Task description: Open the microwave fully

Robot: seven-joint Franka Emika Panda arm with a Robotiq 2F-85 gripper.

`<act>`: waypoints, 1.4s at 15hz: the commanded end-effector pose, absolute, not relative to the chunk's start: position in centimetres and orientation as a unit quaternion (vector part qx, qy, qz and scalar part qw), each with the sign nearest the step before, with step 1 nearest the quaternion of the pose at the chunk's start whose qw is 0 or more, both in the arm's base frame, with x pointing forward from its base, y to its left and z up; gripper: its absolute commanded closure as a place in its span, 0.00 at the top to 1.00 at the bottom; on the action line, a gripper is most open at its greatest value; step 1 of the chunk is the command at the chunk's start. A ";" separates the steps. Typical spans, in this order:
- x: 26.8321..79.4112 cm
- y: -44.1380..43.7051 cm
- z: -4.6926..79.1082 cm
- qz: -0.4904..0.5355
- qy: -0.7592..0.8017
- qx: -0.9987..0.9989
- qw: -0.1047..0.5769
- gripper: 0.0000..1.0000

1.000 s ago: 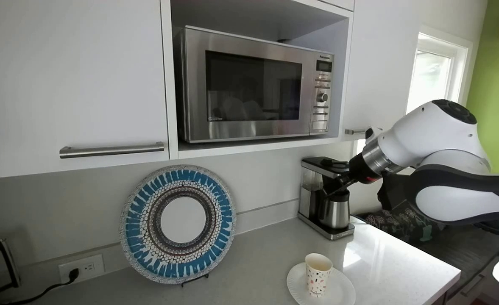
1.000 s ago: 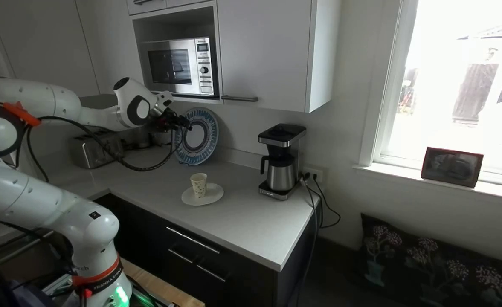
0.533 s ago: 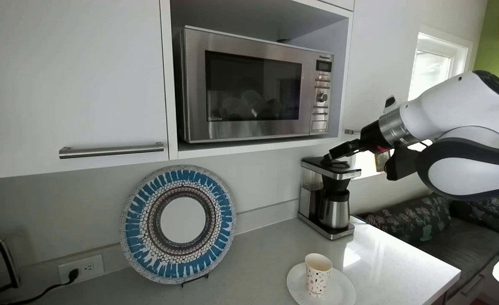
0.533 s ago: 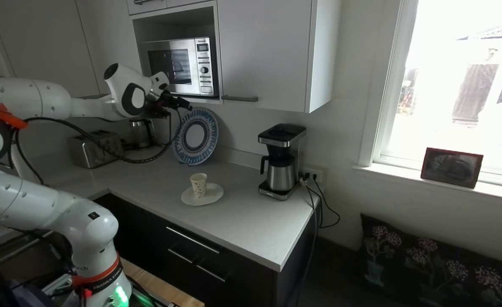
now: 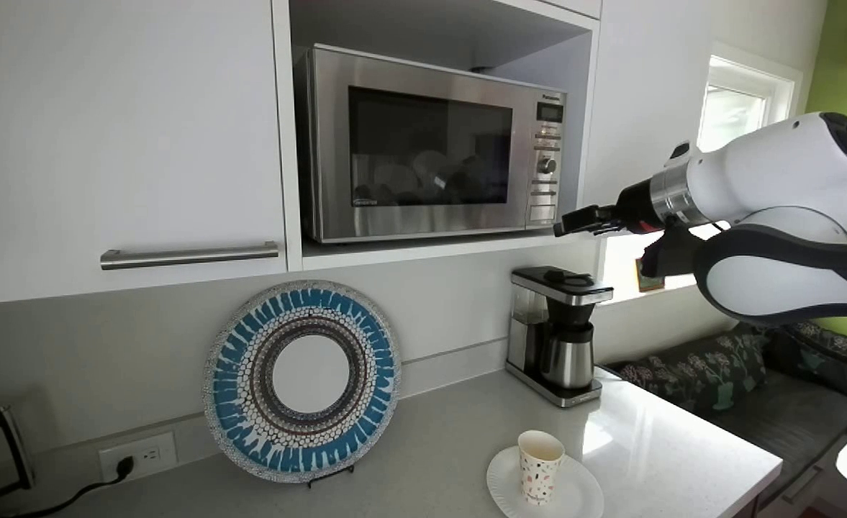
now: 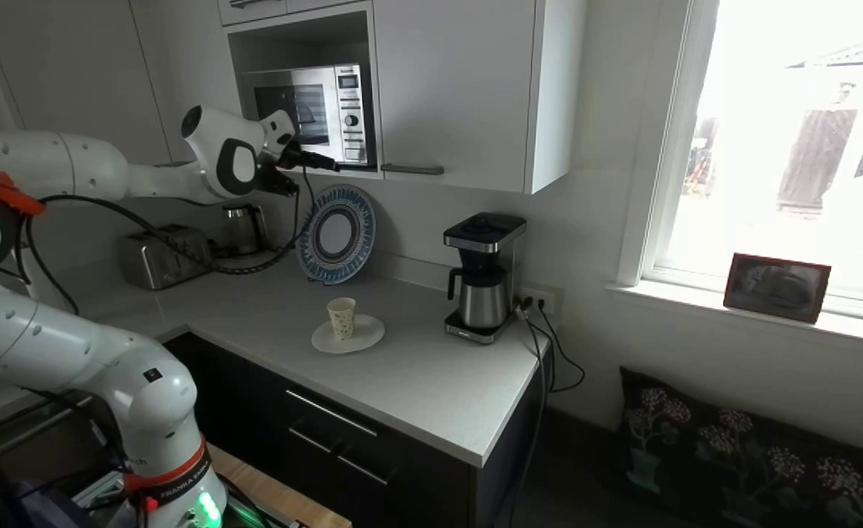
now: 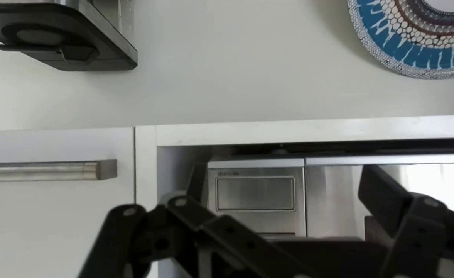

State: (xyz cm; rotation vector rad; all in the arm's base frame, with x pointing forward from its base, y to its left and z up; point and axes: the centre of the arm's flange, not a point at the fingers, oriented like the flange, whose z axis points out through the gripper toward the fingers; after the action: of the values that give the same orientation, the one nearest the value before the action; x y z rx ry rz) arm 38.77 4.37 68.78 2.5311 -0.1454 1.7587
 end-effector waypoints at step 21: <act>44.2 2.3 70.8 0.604 -0.039 0.795 0.033 0.44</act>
State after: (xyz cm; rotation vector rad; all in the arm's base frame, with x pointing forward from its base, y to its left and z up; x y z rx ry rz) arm 42.64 2.50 70.73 2.4356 -0.1309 1.8584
